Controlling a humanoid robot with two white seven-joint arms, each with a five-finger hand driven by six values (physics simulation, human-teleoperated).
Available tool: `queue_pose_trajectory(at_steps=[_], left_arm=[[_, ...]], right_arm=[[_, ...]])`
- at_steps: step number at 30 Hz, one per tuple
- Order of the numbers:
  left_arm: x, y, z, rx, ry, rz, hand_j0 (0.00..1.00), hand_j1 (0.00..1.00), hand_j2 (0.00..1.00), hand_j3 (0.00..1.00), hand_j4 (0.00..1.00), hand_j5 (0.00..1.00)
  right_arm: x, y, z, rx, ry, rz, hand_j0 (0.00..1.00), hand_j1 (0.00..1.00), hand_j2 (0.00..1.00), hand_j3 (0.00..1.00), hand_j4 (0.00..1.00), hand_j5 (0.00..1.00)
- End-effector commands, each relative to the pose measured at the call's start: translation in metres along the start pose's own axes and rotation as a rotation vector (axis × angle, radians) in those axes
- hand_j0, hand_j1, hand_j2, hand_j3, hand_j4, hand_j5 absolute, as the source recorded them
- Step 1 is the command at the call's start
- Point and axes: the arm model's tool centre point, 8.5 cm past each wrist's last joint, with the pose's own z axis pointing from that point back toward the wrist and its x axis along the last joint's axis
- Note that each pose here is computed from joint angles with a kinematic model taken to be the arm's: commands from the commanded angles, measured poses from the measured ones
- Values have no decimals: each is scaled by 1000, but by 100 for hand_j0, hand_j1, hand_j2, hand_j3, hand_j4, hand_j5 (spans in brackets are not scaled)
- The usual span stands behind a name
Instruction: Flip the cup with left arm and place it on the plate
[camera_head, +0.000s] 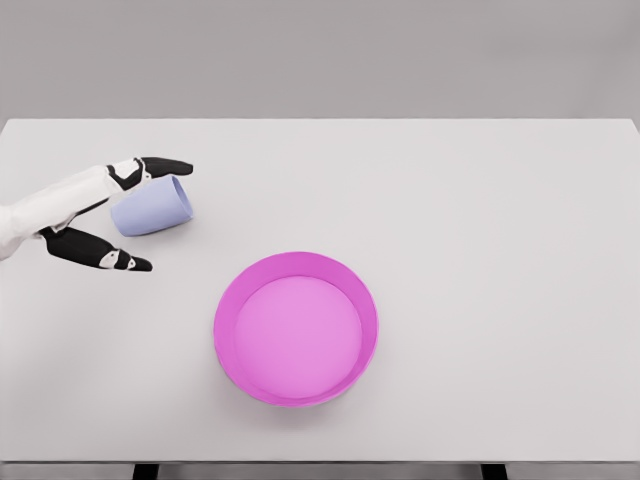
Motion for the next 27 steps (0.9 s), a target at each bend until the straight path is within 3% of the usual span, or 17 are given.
queue_pose_trajectory(at_steps=[1,4,12,16,17,18,19,20,21,25,27], left_arm=[[1,0,0,-3,0,2,100,100,100,100,100,100],[1,-3,0,-8,-2,5,100,100,100,100,100,100],[7,9,-5,33,-27,-10,100,100,100,100,100,100],[19,17,-10,42,-67,-6,100,100,100,100,100,100],[3,14,-9,14,90,32,100,100,100,100,100,100],[-16,3,-6,-98,271,87,100,100,100,100,100,100],[-20,-12,-2,-266,330,131,100,100,100,100,100,100],[-23,-19,3,-363,373,160,100,100,100,100,100,100],[-29,-16,7,-358,451,185,100,100,100,100,100,100],[-16,16,-11,-297,391,137,100,100,100,100,100,100],[-4,33,-14,-233,313,268,100,100,100,100,100,100]], right_arm=[[-1,0,0,-1,2,-1,100,100,100,100,100,100],[-4,0,0,0,9,-4,100,100,100,100,100,100],[-5,0,1,0,9,-9,100,100,100,100,100,100],[-4,0,0,0,8,-7,100,100,100,100,100,100],[-4,0,0,0,8,-7,100,100,100,100,100,100],[-5,0,1,0,10,-6,100,100,100,100,100,100],[-4,0,1,0,9,-5,100,100,100,100,100,100],[-4,0,1,0,9,-5,100,100,100,100,100,100],[-5,0,1,0,10,-7,100,100,100,100,100,100],[-4,0,1,0,9,-5,100,100,100,100,100,100],[-5,0,1,0,10,-7,100,100,100,100,100,100]])
